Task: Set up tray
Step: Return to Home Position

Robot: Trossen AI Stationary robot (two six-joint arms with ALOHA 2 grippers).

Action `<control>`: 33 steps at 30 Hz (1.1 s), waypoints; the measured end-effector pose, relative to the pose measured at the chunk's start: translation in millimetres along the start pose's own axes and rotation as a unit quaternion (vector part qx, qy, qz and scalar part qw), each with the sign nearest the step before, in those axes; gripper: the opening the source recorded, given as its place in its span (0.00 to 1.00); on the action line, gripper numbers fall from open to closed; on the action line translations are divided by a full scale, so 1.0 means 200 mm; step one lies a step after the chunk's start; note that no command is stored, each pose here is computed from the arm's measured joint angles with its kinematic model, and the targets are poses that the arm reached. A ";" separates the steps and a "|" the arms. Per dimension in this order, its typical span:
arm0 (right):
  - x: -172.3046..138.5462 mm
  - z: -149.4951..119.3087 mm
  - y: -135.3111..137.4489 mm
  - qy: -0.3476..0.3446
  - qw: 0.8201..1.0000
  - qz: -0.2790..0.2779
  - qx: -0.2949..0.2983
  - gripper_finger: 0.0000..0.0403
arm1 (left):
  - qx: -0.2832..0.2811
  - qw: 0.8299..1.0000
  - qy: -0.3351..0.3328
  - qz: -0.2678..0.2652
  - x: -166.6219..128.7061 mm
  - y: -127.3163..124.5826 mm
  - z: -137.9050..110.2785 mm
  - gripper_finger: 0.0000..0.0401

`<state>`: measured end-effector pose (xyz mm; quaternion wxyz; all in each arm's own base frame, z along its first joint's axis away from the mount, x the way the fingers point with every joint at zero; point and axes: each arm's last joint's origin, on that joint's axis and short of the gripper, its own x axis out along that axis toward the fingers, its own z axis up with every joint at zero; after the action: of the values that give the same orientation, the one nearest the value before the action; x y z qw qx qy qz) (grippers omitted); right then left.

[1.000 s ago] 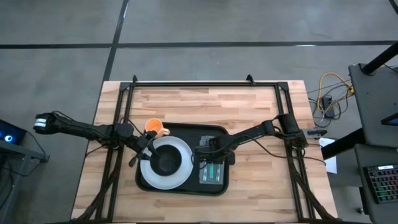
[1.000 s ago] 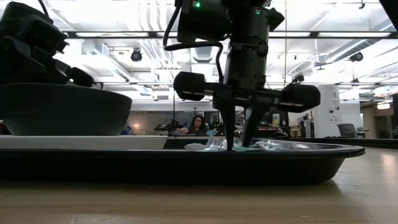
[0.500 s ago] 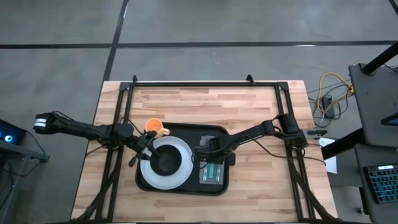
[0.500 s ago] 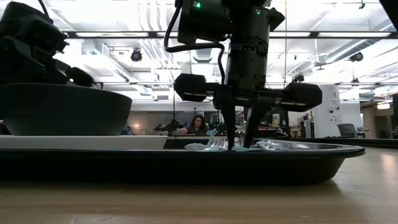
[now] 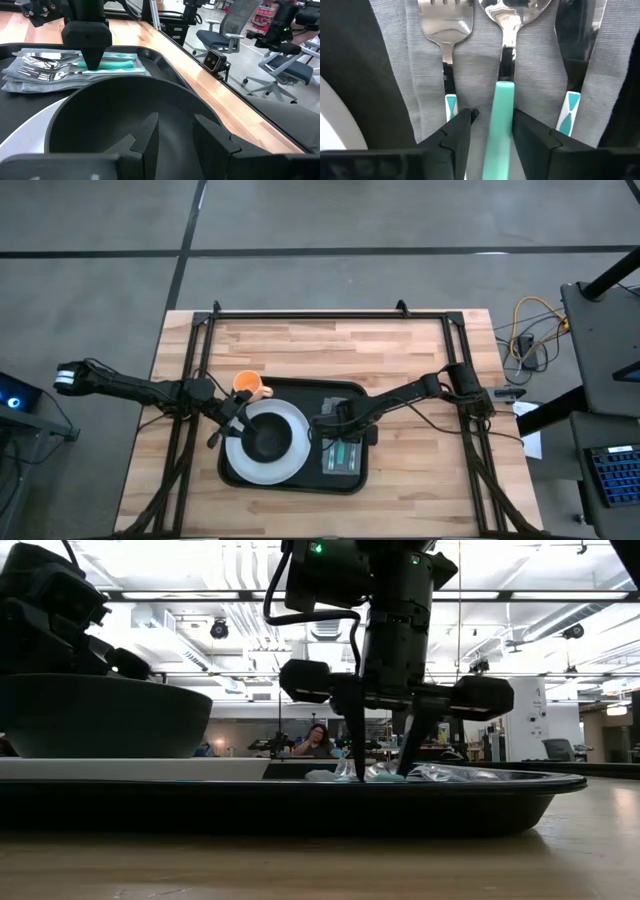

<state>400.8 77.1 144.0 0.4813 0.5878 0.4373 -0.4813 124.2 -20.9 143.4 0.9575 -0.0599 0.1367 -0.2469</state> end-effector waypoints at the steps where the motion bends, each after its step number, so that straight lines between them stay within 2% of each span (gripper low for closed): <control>1: 0.00 0.00 0.00 0.000 1.000 0.000 0.000 0.34 | 0.000 1.000 0.000 0.000 0.00 0.00 0.00 0.25; 6: 0.00 0.00 0.00 -0.018 1.000 0.005 -0.007 0.35 | 0.000 1.000 0.000 0.000 0.00 0.00 0.00 0.25; 20: -0.10 0.00 0.03 -0.040 0.999 -0.010 -0.033 0.26 | 0.000 1.000 0.000 0.000 0.00 0.00 0.00 0.25; 25: -0.16 0.00 0.05 -0.061 0.996 -0.022 -0.066 0.24 | 0.000 1.000 0.000 0.000 0.00 0.00 0.00 0.25; 28: -0.21 0.00 0.06 -0.083 0.990 -0.026 -0.109 0.23 | 0.000 1.000 0.000 0.000 0.00 0.00 0.00 0.25; 33: -0.30 -0.02 0.12 -0.074 0.985 0.006 -0.158 0.21 | 0.000 1.000 0.000 0.000 0.00 0.00 0.00 0.25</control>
<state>415.3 75.0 207.0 0.6018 0.4698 0.4677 -0.4455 124.2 -20.9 143.4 0.9575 -0.0597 0.1367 -0.2469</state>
